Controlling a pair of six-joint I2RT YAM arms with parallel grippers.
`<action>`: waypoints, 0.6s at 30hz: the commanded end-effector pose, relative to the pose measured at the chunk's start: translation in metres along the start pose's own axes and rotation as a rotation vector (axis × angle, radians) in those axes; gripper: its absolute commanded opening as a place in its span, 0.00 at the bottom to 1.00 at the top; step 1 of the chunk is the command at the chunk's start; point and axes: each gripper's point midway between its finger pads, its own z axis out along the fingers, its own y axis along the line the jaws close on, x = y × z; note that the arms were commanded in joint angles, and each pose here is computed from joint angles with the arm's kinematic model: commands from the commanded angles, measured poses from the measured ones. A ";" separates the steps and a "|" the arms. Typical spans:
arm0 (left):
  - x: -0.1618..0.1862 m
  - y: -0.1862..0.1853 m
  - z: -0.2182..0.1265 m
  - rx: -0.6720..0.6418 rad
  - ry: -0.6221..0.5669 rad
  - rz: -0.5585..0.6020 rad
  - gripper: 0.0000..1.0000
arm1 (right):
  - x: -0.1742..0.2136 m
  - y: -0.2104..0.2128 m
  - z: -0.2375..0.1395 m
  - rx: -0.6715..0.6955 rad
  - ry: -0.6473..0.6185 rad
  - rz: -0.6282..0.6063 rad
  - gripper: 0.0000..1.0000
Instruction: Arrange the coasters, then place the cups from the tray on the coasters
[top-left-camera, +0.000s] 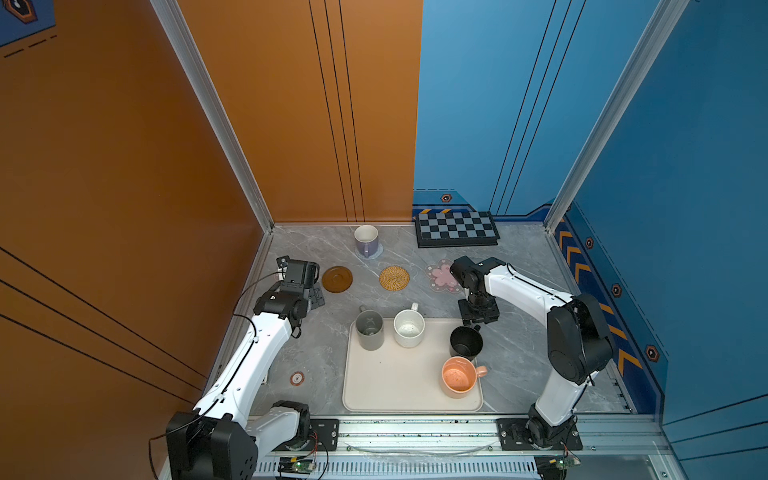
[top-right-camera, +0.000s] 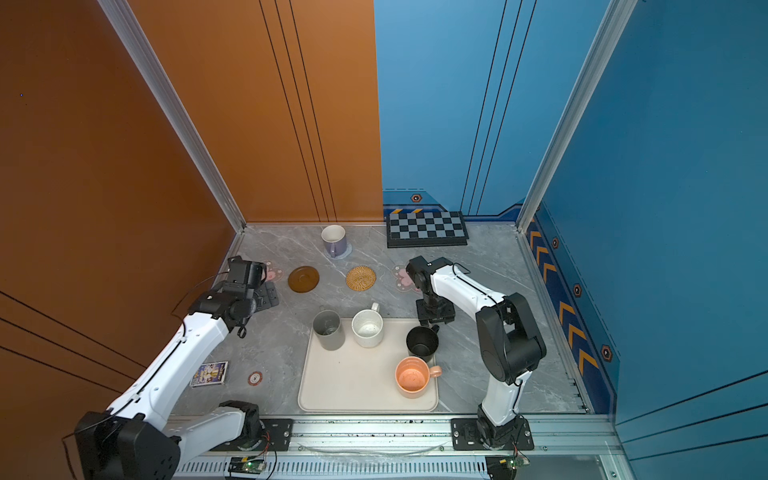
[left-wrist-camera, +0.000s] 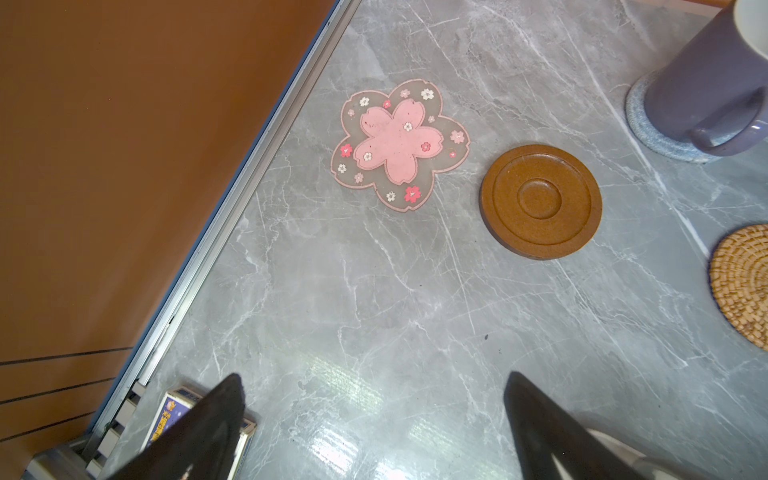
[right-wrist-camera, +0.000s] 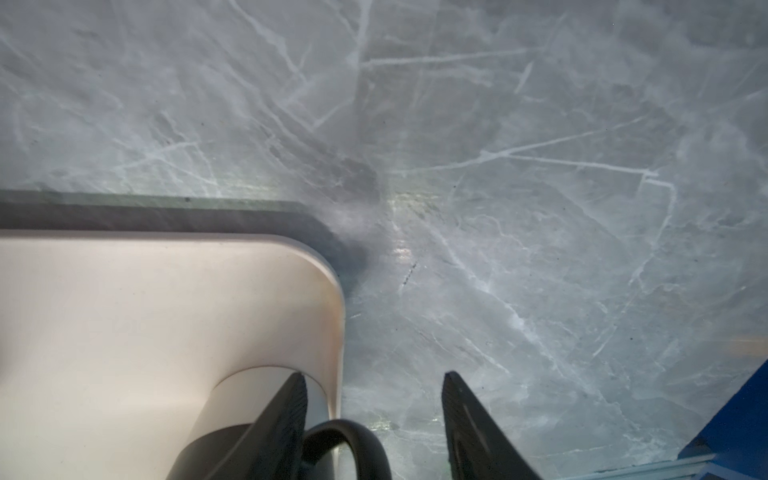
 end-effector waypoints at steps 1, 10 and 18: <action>-0.003 -0.001 -0.004 0.013 0.008 -0.021 0.98 | 0.015 -0.012 -0.006 0.023 0.014 0.029 0.51; -0.018 -0.012 -0.016 0.058 -0.013 -0.021 0.98 | 0.026 -0.026 -0.007 -0.029 -0.025 0.128 0.49; -0.034 -0.025 -0.036 0.073 -0.046 0.029 0.98 | 0.039 -0.023 0.002 -0.094 -0.051 0.178 0.49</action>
